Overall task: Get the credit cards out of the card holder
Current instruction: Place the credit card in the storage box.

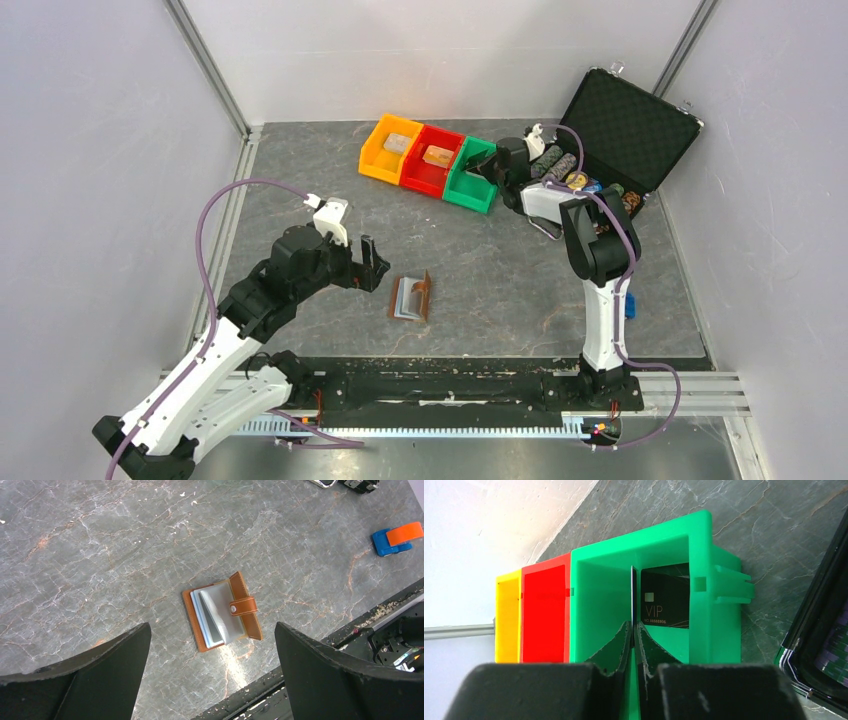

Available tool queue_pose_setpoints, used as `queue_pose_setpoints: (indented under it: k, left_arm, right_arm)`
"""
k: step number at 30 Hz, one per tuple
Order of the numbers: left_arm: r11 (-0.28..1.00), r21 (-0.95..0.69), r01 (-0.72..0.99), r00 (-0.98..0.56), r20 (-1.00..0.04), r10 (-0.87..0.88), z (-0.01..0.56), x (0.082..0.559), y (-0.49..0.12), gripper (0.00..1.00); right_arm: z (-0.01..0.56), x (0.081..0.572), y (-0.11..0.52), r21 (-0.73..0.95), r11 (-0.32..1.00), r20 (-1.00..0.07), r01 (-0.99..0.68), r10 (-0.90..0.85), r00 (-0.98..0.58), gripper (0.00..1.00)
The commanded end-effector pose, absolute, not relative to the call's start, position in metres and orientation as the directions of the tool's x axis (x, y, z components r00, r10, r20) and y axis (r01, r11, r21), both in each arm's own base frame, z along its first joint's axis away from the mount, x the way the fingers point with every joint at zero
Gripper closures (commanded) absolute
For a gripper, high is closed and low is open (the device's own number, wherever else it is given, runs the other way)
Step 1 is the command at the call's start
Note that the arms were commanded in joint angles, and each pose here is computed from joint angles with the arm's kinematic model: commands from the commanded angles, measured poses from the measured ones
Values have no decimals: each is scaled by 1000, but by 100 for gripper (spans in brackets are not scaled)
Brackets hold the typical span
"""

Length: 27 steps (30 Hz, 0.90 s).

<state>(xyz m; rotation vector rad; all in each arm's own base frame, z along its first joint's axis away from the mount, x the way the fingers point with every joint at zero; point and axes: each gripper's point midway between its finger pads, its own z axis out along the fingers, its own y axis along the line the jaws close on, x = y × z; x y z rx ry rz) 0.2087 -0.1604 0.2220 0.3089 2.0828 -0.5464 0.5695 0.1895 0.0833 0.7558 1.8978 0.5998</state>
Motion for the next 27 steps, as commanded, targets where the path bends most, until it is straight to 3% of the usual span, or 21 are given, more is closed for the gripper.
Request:
queue_pose_setpoints:
  k: [1, 11, 27]
  left_arm:
    - [875, -198, 442, -489, -871, 50, 228, 214, -157, 0]
    - [877, -194, 439, -495, -867, 56, 225, 215, -156, 0]
    - [892, -172, 417, -498, -865, 66, 222, 218, -152, 0]
  right_arm:
    - [105, 586, 184, 715, 662, -608, 226, 748, -267, 92]
    - [142, 586, 167, 657, 722, -690, 216, 691, -213, 75]
    - [194, 575, 161, 516, 848, -816, 122, 530, -231, 76]
